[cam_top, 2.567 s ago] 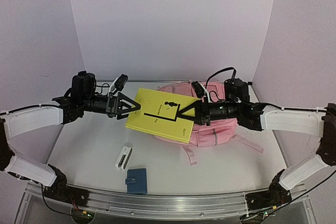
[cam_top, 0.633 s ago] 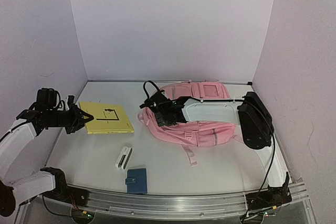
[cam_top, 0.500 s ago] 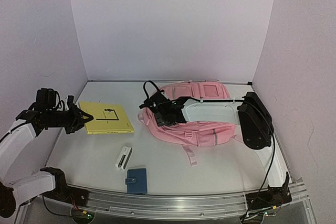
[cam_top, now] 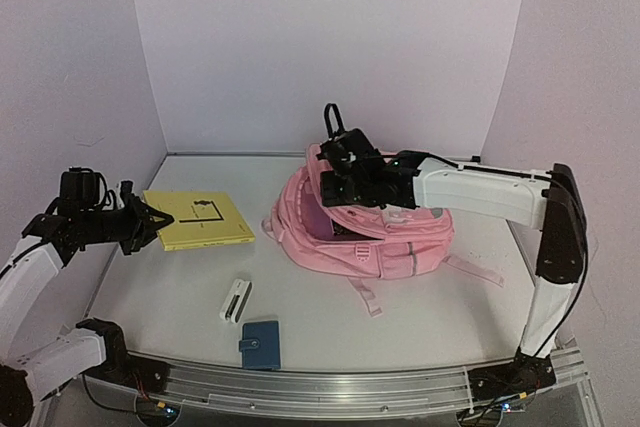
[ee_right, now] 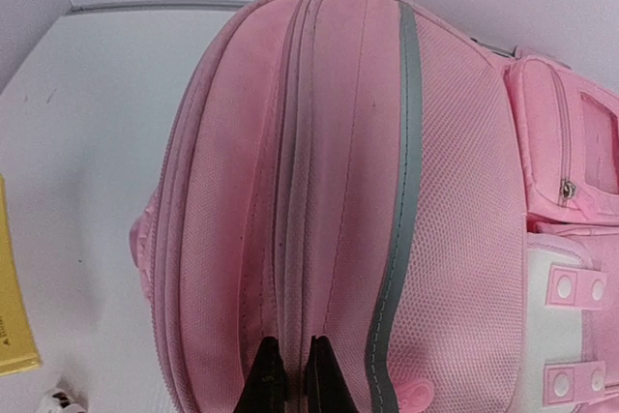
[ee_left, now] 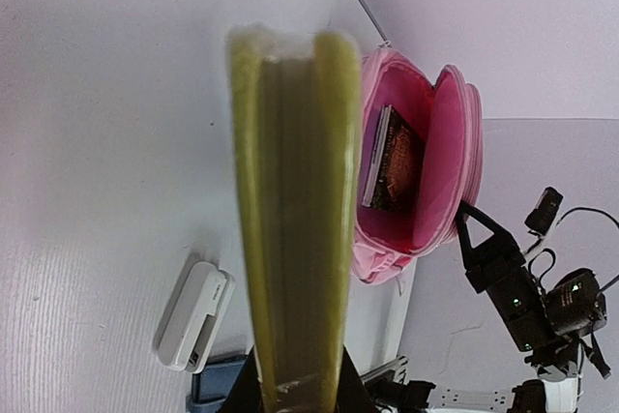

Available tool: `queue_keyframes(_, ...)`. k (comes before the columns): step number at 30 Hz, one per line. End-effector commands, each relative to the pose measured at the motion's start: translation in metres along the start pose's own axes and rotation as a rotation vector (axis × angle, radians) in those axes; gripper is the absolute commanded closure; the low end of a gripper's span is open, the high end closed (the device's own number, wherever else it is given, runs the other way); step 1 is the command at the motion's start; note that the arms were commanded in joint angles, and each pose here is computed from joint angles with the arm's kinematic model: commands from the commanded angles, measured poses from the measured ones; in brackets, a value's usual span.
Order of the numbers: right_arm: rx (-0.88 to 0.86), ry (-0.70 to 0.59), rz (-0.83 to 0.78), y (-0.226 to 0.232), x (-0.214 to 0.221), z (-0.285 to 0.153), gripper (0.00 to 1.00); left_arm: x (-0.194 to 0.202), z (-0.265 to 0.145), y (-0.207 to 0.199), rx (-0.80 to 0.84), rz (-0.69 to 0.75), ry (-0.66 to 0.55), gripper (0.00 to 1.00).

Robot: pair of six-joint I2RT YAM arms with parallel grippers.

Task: Pack the student bag
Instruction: Place the book in the student bag.

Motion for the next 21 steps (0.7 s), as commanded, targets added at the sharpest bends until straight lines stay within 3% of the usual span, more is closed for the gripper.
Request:
queue_keyframes(1, -0.265, -0.142, 0.143, 0.026, -0.041, -0.051, 1.00, -0.011, -0.021, -0.064, 0.293, 0.072, -0.063, 1.00)
queue_keyframes(8, -0.482, -0.207, 0.254, 0.033, -0.056, -0.093, 1.00, -0.005, -0.015, -0.085, 0.402, 0.066, -0.044, 1.00)
queue_keyframes(21, -0.640, -0.270, 0.318, 0.038, -0.065, -0.119, 1.00, 0.024, 0.055, -0.109, 0.404, 0.138, 0.063, 1.00)
Point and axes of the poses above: each gripper's point midway between its finger pads, its own z axis out along the fingers, its own y axis along the line the jaws close on, x = y × z, the point moved 4 cm from there along -z, back along the fingers, and after that the axes turned 4 degrees about -z, right-handed, at the moved point
